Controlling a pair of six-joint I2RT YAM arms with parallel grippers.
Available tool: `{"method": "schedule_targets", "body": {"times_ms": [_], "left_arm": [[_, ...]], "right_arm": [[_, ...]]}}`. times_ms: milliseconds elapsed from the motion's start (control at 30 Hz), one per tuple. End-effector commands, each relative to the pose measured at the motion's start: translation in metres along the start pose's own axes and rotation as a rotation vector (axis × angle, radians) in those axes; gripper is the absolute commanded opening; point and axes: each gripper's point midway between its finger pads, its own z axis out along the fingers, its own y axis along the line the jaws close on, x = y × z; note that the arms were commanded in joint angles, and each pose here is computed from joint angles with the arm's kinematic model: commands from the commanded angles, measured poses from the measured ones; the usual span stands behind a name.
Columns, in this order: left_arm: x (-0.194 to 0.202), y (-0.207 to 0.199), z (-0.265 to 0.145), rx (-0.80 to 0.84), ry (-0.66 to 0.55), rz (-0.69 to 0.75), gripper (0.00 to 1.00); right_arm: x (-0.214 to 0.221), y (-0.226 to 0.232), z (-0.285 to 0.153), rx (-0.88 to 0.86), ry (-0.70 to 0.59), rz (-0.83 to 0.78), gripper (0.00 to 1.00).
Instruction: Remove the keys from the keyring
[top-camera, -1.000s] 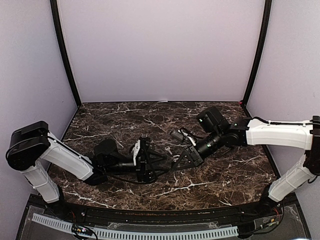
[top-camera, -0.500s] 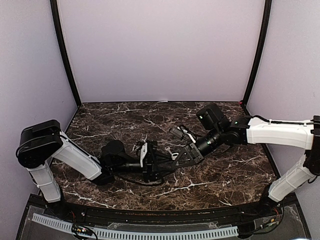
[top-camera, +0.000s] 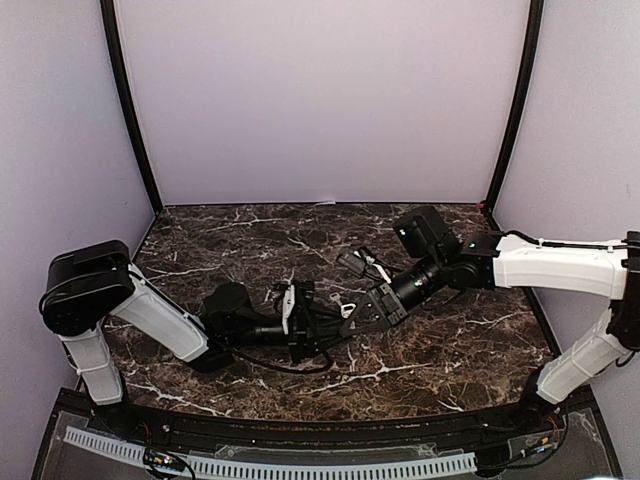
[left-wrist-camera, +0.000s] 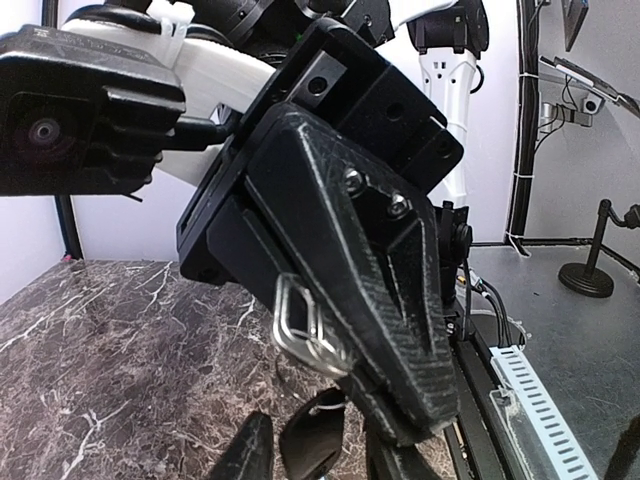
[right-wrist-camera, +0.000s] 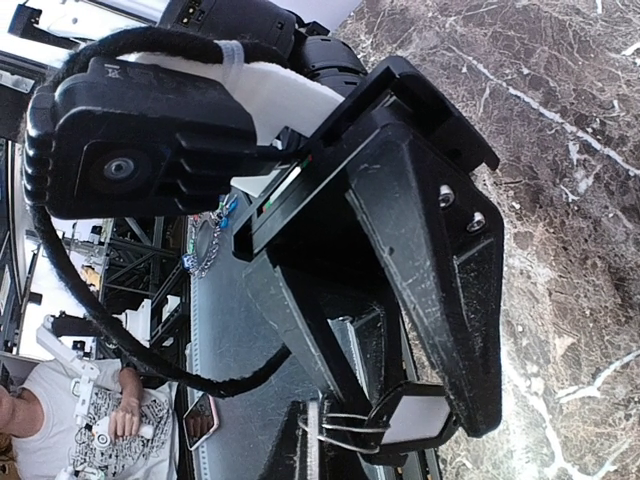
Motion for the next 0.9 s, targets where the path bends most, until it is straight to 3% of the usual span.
{"method": "schedule_targets", "body": {"times_ms": [0, 167, 400, 533, 867], "left_arm": [[-0.029, 0.0, 0.004, -0.009, -0.099, 0.047, 0.36], [-0.035, 0.0, 0.006, -0.004, -0.124, 0.041, 0.43], [-0.038, -0.006, -0.002, 0.014, -0.145, 0.001, 0.12], [-0.037, -0.013, -0.005, 0.045, -0.124, -0.022, 0.01], [-0.035, -0.018, -0.016, 0.042, -0.075, -0.091, 0.0]], "right_arm": [[-0.006, 0.008, -0.004, -0.021, -0.027, -0.028, 0.0], [-0.002, 0.007, -0.004, -0.028, -0.033, -0.022, 0.0], [0.001, 0.006, -0.003, -0.031, -0.032, -0.01, 0.0], [0.002, 0.002, 0.0, -0.027, -0.018, -0.002, 0.0], [0.0, 0.0, -0.001, -0.004, -0.017, 0.001, 0.0]]}}
